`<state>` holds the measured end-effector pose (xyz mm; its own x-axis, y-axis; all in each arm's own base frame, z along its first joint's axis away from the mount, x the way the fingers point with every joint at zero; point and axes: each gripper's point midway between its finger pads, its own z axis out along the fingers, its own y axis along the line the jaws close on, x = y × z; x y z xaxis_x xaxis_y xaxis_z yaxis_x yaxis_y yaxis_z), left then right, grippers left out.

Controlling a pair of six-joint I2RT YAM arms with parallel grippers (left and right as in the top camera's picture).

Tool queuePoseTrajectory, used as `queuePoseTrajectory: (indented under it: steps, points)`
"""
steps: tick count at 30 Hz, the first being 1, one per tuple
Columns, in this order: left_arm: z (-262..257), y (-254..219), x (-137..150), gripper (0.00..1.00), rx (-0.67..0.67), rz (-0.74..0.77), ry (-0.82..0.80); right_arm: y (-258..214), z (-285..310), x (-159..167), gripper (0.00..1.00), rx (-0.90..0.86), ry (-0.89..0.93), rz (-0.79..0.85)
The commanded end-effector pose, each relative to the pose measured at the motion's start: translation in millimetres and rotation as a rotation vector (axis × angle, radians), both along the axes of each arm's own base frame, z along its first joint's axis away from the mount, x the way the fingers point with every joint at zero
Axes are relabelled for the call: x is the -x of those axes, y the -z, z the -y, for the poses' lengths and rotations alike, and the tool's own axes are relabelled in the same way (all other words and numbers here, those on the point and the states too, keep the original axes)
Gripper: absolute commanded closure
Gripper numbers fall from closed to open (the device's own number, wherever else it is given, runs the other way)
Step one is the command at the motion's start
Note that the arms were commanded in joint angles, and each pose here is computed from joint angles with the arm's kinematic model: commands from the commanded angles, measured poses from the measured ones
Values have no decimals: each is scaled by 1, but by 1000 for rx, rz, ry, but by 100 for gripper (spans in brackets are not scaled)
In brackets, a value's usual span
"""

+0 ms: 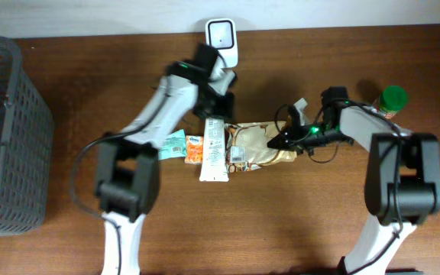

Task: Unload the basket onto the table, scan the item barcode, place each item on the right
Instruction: 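Release left gripper and lift rice bag with right gripper to scanner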

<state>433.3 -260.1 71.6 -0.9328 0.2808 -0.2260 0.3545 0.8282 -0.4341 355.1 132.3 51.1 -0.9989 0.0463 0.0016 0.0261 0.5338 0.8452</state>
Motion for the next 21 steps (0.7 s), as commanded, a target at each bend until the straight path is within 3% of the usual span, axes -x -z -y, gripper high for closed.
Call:
queuePoseTrajectory:
  steps: [1, 5, 10, 12, 14, 15, 16, 17, 21]
  points:
    - [-47, -107, -25, 87, 54, 225, -73, -75, -4, -2, 96, -128, -30, 212]
    - [-94, -125, -32, 79, 45, 236, -169, -139, -2, 6, 96, -232, -28, 363]
    - [-140, -112, -31, 77, -49, 180, -262, -167, 3, 8, 96, -278, -55, 518]
    - [-148, -108, -30, 70, -97, 179, -277, -196, 0, 8, 96, -412, -84, 599]
    - [-153, -107, -30, 63, -122, 181, -286, -214, 0, 2, 96, -414, -87, 623]
    - [-157, -105, -30, 53, -145, 182, -293, -226, 2, 1, 96, -415, -87, 640]
    - [-163, -103, -29, 31, -185, 181, -304, -250, 7, 2, 96, -433, -87, 685]
    - [-168, -102, -28, 1, -211, 179, -311, -264, 13, 2, 96, -444, -75, 697]
    - [-172, -100, -28, 1, -233, 178, -317, -299, 51, 8, 96, -411, 29, 741]
